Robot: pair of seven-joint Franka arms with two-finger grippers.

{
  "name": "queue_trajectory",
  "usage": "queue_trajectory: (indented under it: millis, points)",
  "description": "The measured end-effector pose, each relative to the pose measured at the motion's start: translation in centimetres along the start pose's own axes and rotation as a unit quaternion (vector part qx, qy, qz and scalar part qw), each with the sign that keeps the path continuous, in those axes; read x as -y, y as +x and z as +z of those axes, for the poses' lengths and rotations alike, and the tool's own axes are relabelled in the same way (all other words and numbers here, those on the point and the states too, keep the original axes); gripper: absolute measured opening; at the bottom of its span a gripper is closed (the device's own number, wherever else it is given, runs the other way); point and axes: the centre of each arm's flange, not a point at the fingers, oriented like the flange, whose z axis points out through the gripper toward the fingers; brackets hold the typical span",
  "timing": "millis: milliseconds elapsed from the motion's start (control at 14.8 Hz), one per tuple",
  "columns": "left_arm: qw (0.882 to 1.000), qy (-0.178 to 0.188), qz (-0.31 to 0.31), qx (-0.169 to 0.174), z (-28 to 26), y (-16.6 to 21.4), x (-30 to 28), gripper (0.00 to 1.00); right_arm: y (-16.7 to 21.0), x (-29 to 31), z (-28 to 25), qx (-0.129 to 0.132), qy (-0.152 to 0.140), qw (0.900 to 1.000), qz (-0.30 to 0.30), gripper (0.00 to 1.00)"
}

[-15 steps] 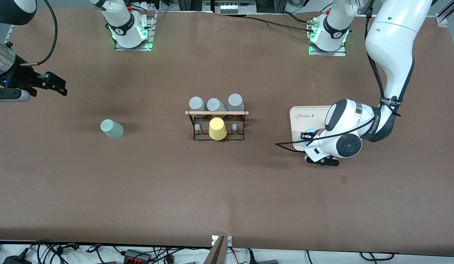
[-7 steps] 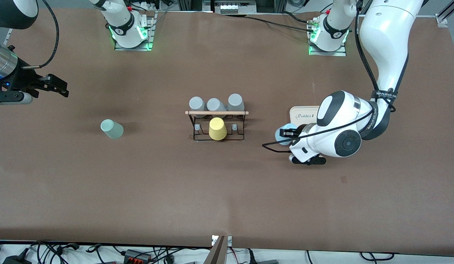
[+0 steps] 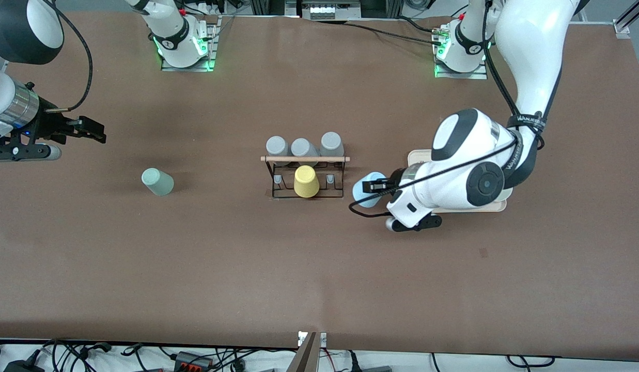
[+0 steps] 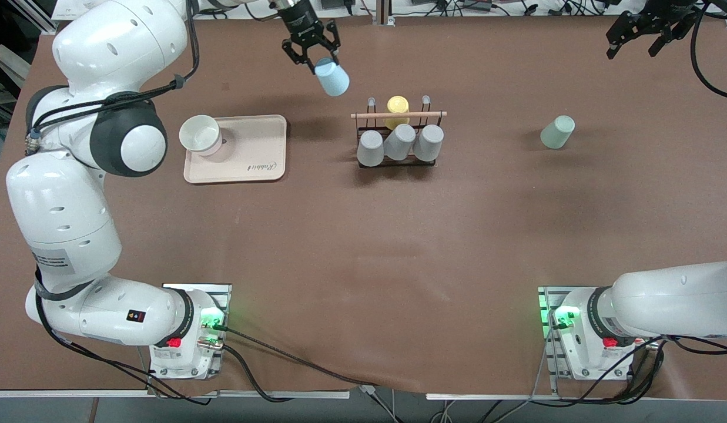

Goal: Hang scattered cups on rack with three cups
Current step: 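Carry the blue cup to the rack while the right gripper approaches the mint cup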

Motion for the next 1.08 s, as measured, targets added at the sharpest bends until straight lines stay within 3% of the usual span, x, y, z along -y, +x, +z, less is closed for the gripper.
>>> queue_trajectory:
  millis: [339, 610, 1085]
  points:
    - [0.999, -0.009, -0.030, -0.012, 2.4, -1.8, -4.3, 0.64, 0.0, 0.0, 0.1, 0.003, 0.000, 1.000, -0.003, 1.00]
    - [0.999, -0.011, -0.042, -0.010, 5.5, -1.4, -5.3, 0.64, 0.1, 0.0, 1.3, 0.026, 0.003, 0.999, -0.045, 1.00]
    - [0.999, -0.008, -0.038, -0.008, 5.8, -2.0, -6.0, 0.64, -0.1, -0.2, 1.9, 0.044, 0.005, 0.998, -0.047, 1.00]
